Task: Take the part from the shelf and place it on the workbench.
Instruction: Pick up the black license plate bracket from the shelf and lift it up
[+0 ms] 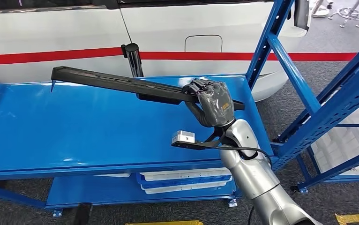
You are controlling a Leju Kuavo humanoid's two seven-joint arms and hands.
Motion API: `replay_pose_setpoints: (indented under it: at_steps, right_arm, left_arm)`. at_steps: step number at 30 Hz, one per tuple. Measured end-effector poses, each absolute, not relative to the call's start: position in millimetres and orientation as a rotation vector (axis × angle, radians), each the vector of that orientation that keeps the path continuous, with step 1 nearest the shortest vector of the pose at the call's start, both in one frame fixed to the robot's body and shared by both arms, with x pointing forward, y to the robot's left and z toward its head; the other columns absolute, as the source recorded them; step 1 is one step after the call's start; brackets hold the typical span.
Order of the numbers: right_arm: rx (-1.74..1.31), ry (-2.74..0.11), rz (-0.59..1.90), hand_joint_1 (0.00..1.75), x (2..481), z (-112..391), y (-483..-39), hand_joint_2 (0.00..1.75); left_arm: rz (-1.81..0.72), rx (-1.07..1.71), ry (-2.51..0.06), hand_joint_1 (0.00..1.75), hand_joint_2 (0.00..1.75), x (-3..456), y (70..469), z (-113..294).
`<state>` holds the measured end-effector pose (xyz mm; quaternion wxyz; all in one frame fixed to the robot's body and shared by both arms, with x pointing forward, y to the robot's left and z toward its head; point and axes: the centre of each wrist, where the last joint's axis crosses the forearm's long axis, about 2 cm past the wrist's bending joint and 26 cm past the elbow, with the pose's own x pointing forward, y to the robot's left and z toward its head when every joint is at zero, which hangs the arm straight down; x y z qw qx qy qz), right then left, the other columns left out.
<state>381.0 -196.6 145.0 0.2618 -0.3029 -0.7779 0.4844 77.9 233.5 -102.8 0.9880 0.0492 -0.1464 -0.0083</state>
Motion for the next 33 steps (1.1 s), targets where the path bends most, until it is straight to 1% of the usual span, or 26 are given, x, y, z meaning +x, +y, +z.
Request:
replay_pose_setpoints:
  at_steps: [2,5,17,33]
  right_arm:
    - [-0.812,-2.104,1.313,1.75,381.5,146.4,-193.3,1.75]
    - [-0.808,-2.104,1.31,1.75,382.7,149.0,-189.8,1.75]
    - [-0.809,-2.1,1.312,1.75,382.9,152.1,-182.3,1.75]
    - [-0.82,-2.083,1.328,1.75,381.8,150.1,-184.5,1.75]
  left_arm:
    - [-0.046,0.066,-0.215,0.0,1.75,76.2,235.0,-103.4]
    - [-0.075,0.065,-0.191,0.0,1.75,77.4,237.9,-103.6]
    - [-0.11,0.071,-0.186,0.0,1.75,87.1,246.6,-102.6]
    - [-0.137,0.072,-0.193,0.0,1.75,91.9,246.9,-101.7]
